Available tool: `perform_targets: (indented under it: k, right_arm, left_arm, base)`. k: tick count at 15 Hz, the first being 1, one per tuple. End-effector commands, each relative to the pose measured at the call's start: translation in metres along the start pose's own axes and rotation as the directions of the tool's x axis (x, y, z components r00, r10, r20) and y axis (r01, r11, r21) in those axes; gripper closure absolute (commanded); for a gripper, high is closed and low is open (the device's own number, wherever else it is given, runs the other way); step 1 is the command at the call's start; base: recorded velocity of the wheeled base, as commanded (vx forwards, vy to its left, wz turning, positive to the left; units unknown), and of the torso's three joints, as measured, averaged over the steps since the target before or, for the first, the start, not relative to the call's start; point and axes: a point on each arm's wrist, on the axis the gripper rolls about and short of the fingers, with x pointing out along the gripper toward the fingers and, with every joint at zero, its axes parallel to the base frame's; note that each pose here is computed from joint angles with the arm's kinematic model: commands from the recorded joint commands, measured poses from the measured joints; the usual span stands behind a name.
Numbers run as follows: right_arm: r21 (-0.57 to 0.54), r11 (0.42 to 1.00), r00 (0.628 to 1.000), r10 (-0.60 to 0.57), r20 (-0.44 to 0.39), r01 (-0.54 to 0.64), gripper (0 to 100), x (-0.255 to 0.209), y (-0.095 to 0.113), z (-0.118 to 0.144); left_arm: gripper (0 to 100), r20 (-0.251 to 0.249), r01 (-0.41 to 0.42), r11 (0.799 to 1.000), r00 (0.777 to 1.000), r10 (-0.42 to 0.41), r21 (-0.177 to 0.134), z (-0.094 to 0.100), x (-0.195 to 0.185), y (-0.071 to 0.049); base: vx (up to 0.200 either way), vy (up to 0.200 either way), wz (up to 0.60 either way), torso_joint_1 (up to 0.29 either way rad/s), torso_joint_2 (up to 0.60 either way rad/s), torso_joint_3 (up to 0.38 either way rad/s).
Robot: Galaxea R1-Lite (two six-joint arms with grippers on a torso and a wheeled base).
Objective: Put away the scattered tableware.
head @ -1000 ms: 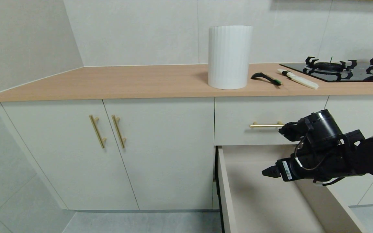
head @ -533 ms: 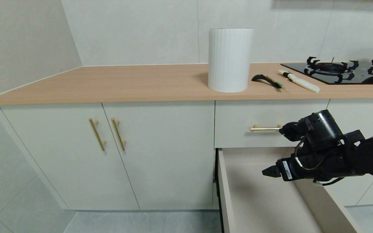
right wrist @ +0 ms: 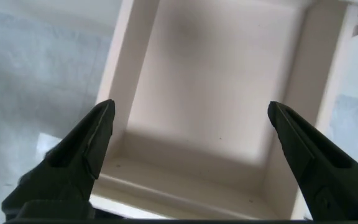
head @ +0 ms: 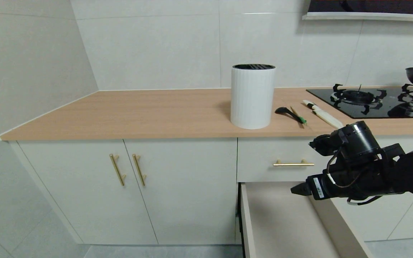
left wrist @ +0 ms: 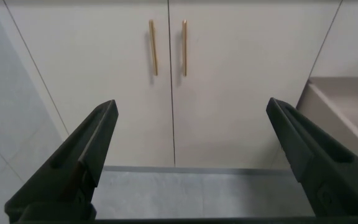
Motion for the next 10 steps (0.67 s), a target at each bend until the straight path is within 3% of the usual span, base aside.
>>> perform_targets:
  k: [1,7,10]
  right_arm:
    - [0.000,1.000,1.000,0.000,-0.001,0.000,0,0.0000,0.0000,-0.0001]
    - [0.000,1.000,1.000,0.000,-0.002,0.000,0,0.0010,0.0001,-0.0002]
    - [0.001,1.000,0.998,0.000,0.055,0.000,0,0.0031,0.0007,0.0048]
  left_arm:
    - [0,-0.001,-0.001,1.000,1.000,0.001,0.000,0.0000,0.0001,0.0000]
    - [0,-0.001,-0.001,1.000,1.000,0.001,0.000,0.0000,0.0001,0.0000]
    - [0,-0.001,-0.001,1.000,1.000,0.001,0.000,0.0000,0.0001,0.0000]
  base:
    - [0.000,0.000,0.00,0.183,-0.46,-0.276]
    - [0.000,0.000,0.00,0.204,-0.48,-0.285]
    - [0.000,0.000,0.00,0.103,-0.24,-0.146]
